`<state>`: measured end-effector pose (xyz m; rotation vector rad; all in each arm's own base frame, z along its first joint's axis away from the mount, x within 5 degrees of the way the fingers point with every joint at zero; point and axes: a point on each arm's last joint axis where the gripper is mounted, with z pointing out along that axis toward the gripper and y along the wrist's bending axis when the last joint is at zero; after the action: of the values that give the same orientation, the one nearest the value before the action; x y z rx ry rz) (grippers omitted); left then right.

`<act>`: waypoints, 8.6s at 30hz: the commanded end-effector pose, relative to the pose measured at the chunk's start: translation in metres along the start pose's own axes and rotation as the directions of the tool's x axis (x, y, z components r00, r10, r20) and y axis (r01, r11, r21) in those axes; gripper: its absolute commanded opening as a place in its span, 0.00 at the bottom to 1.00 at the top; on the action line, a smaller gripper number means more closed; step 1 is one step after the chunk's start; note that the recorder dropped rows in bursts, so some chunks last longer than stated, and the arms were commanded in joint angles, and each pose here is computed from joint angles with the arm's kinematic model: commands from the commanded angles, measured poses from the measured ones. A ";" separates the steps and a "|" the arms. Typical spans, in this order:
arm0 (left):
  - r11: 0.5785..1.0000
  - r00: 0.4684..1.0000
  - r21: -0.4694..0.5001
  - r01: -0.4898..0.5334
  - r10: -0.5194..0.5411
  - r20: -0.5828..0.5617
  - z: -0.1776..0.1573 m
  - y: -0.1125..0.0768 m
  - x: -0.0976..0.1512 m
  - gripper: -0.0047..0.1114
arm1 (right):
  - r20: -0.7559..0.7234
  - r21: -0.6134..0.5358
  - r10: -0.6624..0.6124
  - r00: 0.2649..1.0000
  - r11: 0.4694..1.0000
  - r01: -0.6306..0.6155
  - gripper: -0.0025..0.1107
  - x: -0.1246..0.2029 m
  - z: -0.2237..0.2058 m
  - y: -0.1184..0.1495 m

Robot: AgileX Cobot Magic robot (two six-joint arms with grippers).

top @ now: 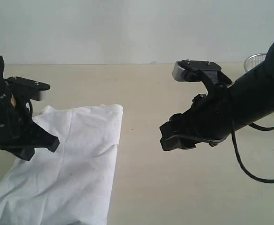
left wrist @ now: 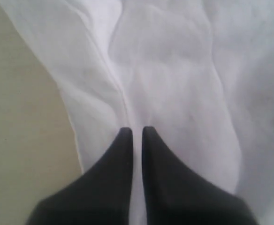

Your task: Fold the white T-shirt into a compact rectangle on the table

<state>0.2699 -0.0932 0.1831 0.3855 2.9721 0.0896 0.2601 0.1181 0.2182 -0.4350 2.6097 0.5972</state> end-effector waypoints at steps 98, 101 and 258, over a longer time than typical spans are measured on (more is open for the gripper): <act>0.996 0.994 0.005 -0.093 0.094 -0.064 0.024 -0.003 -0.011 0.08 | -0.113 -0.234 0.026 0.993 0.971 -0.052 0.02 0.033 0.134 0.100; 0.995 0.993 -0.002 -0.099 0.099 -0.066 0.024 -0.003 -0.011 0.08 | -0.070 -0.243 0.000 0.998 0.970 -0.017 0.02 0.026 0.122 0.103; 0.997 0.874 0.046 -0.062 0.031 0.485 -0.162 0.020 0.079 0.08 | -0.052 -0.219 0.165 0.985 0.960 -0.172 0.55 -0.180 0.185 0.015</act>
<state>0.1711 -0.0587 0.3385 0.4027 2.4610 -0.0819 0.4707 0.2652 0.1447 -0.2624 2.6026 1.0657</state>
